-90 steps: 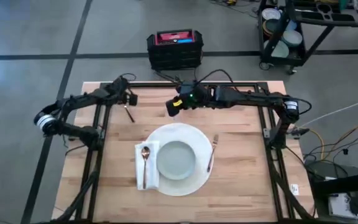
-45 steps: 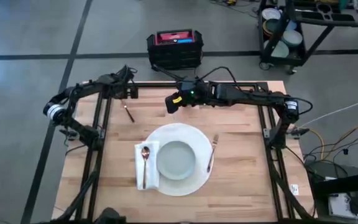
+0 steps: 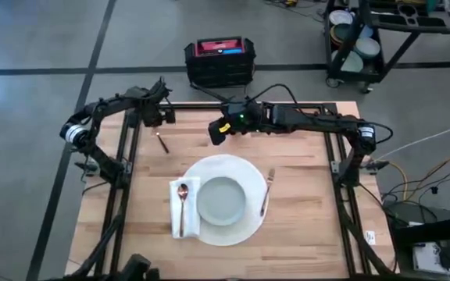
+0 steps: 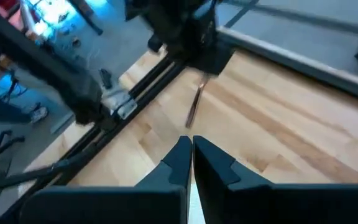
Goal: Set table place
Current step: Put the gold knife on the white mat
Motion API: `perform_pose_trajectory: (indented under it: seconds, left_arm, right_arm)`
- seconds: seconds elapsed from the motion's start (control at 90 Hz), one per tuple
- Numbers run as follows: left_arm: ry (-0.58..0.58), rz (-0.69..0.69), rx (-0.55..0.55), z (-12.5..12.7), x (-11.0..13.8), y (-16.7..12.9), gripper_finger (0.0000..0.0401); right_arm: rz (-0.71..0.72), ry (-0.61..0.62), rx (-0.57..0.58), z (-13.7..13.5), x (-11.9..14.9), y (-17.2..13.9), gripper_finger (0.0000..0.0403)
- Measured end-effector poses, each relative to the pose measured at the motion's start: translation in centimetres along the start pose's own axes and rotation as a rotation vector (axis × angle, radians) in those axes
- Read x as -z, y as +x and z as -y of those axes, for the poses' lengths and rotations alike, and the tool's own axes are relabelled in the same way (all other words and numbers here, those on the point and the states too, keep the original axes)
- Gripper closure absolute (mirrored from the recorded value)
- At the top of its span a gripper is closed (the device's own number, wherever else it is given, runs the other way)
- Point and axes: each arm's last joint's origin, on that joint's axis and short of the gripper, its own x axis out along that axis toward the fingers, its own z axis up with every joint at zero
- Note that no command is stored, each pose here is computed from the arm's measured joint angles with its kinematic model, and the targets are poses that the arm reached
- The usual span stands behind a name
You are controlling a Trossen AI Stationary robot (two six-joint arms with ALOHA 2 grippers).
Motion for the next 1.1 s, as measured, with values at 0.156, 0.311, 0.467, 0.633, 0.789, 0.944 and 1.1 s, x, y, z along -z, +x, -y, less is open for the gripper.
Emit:
perform_pose_trajectory:
  seconds: [0.156,0.311,0.467,0.633,0.789,0.944,1.1]
  left_arm:
    - [-0.016,0.042,-0.055,0.1,0.4,0.7,0.0401]
    - [-0.096,0.002,-0.08,0.2,0.9,1.4,0.0401]
    - [-0.228,-0.025,-0.089,-0.4,1.5,2.3,0.0401]
    - [-0.346,-0.034,-0.038,-1.1,1.9,3.9,0.0401]
    - [-0.358,-0.017,-0.034,-1.3,2.1,4.2,0.0401]
    - [-0.322,0.005,-0.031,-1.2,1.9,4.2,0.0401]
    - [-0.33,0.069,0.027,-0.5,1.2,4.2,0.0401]
  right_arm:
    - [-0.058,-0.009,-0.065,-0.4,0.4,0.0,0.0403]
    - [-0.099,-0.045,-0.067,-0.6,0.9,-0.1,0.0403]
    - [-0.117,-0.065,-0.06,-0.6,1.2,-0.1,0.0403]
    - [-0.126,-0.067,-0.057,-0.7,1.3,-0.1,0.0403]
    - [-0.141,-0.067,-0.077,-0.7,1.4,-0.1,0.0403]
    - [-0.14,-0.068,-0.08,-0.8,1.4,-0.1,0.0403]
    - [-0.141,-0.068,-0.08,-0.8,1.4,-0.1,0.0403]
